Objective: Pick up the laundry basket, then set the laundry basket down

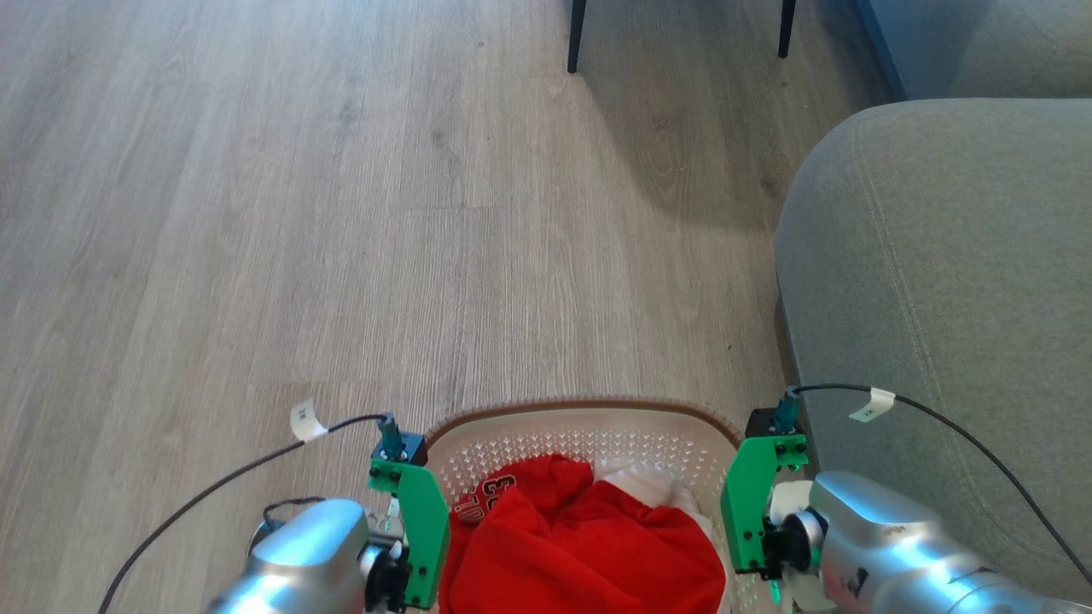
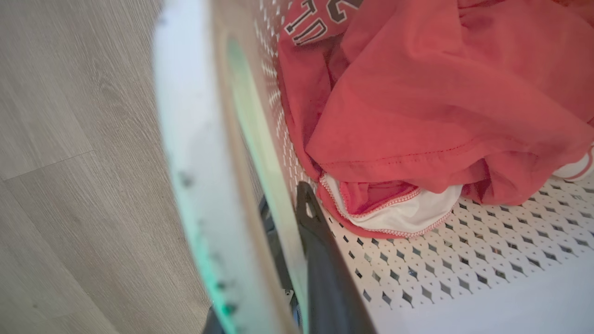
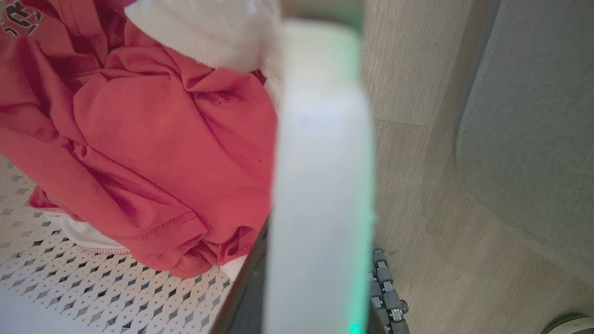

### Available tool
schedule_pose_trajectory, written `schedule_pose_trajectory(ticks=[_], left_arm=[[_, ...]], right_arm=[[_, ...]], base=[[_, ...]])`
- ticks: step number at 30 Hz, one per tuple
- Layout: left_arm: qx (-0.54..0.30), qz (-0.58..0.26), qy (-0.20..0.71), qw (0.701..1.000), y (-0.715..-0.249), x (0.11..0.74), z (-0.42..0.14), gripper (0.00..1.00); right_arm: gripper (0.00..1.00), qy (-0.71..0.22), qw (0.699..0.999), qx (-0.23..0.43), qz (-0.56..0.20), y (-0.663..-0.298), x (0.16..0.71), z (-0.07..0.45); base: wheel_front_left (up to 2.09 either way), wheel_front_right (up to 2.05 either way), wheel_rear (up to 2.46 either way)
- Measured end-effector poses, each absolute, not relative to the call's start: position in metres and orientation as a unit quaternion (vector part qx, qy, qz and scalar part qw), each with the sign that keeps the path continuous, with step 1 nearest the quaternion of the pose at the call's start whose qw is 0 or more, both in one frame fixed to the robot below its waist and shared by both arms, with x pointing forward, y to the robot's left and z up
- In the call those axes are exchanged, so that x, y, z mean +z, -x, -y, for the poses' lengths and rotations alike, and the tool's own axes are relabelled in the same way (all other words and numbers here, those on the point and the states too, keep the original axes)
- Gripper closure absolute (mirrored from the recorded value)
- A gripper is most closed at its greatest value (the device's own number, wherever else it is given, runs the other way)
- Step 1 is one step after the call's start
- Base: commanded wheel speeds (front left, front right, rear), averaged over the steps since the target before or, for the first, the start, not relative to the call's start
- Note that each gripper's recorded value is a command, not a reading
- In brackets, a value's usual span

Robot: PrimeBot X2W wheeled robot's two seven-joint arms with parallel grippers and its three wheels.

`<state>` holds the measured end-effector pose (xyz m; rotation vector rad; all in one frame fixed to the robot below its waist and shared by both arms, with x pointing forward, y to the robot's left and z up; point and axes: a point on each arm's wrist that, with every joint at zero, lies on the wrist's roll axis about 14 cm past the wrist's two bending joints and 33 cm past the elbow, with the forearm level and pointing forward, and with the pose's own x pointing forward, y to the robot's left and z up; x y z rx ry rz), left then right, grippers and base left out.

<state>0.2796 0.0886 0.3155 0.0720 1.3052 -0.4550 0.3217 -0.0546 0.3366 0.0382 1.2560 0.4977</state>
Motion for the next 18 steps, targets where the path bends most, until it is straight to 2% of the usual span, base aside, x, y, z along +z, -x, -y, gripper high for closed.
schedule_pose_trajectory(ticks=[18], left_arm=[[-0.213, -0.6, -0.035, 0.77, -0.2805, 0.3159, -0.0863, 1.0]], right_arm=[[1.0, -0.018, 0.781, 0.227, -0.581, -0.3213, 0.3369, 0.0571]], base=[[0.0, 0.0, 0.0]])
